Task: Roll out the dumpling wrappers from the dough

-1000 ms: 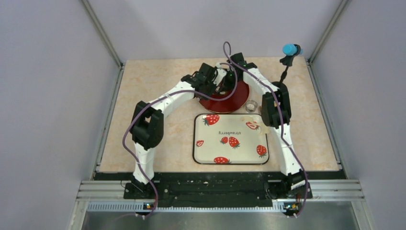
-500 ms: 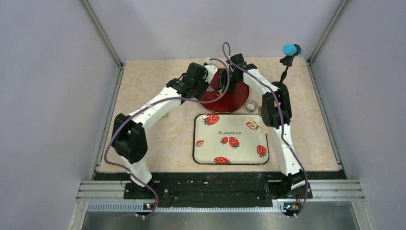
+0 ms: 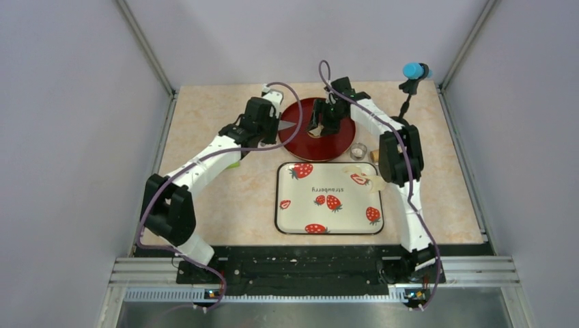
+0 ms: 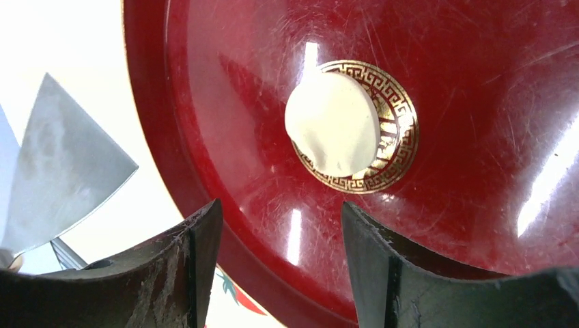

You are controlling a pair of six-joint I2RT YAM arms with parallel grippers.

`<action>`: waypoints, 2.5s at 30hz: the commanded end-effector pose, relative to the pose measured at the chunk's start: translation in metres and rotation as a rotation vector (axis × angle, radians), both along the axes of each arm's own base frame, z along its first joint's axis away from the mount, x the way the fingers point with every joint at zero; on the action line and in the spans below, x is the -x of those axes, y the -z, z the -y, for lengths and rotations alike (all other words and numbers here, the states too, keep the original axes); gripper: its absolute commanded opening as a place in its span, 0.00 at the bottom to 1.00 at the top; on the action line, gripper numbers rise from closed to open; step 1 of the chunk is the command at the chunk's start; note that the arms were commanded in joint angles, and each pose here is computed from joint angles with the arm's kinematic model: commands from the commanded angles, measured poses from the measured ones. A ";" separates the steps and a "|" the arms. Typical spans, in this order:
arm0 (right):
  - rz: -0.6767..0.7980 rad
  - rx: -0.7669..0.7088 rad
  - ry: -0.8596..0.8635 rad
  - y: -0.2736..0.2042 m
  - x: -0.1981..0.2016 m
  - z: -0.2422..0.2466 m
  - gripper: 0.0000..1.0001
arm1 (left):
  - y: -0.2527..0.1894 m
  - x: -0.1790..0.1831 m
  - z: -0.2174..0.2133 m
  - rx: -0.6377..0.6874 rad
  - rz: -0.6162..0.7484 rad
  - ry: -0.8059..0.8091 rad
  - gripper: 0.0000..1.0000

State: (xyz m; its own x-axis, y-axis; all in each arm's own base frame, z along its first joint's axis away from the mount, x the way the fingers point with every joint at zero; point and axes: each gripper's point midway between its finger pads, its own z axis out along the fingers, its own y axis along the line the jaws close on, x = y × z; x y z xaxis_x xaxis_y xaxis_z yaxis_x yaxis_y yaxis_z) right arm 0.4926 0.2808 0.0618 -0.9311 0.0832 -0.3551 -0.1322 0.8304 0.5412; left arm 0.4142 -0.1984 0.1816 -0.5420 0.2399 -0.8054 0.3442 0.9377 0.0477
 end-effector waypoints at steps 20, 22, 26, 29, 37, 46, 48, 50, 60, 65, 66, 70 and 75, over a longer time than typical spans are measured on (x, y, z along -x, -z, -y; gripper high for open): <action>0.221 0.062 -0.062 -0.111 0.083 0.050 0.94 | -0.007 0.062 -0.072 0.302 0.089 -0.246 0.00; 0.212 0.072 -0.051 -0.110 0.097 0.059 0.97 | 0.003 0.072 -0.077 0.295 0.072 -0.251 0.00; 0.176 0.084 -0.052 -0.099 0.126 0.072 0.99 | 0.025 0.092 -0.081 0.286 0.021 -0.254 0.00; 0.159 0.093 -0.050 -0.094 0.143 0.079 0.99 | 0.040 0.102 -0.086 0.258 -0.019 -0.261 0.00; 0.123 0.125 -0.038 -0.079 0.169 0.095 0.99 | 0.078 0.118 -0.074 0.297 -0.178 -0.270 0.00; 0.113 0.131 -0.023 -0.078 0.179 0.107 0.99 | 0.089 0.129 -0.078 0.315 -0.195 -0.312 0.34; 0.110 0.125 -0.027 -0.078 0.181 0.106 0.99 | 0.088 0.130 -0.077 0.335 -0.194 -0.314 0.40; 0.112 0.128 -0.029 -0.078 0.181 0.107 0.99 | 0.086 0.130 -0.075 0.358 -0.193 -0.316 0.50; 0.138 0.116 -0.031 -0.088 0.184 0.109 0.99 | 0.056 0.115 -0.068 0.531 -0.088 -0.358 0.83; 0.254 0.068 -0.025 -0.117 0.182 0.106 0.99 | 0.037 0.110 -0.055 0.722 -0.074 -0.327 0.89; 0.275 0.064 -0.021 -0.121 0.182 0.106 0.99 | 0.033 0.109 -0.053 0.764 -0.066 -0.320 0.90; 0.360 0.048 -0.005 -0.140 0.184 0.109 0.99 | 0.021 0.109 -0.054 0.945 -0.021 -0.326 0.99; 0.495 0.045 0.058 -0.167 0.185 0.120 0.99 | -0.012 0.108 -0.063 1.091 0.144 -0.276 0.99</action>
State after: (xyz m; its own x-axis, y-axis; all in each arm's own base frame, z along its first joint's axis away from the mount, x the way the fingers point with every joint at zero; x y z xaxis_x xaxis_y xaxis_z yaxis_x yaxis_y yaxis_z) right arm 0.2999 0.1704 0.1959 -0.7667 0.0529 -0.6398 -0.2921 0.8587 0.4211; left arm 0.2958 -0.1313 0.1291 -0.5013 -0.6447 -0.5771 -0.0163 0.6739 -0.7387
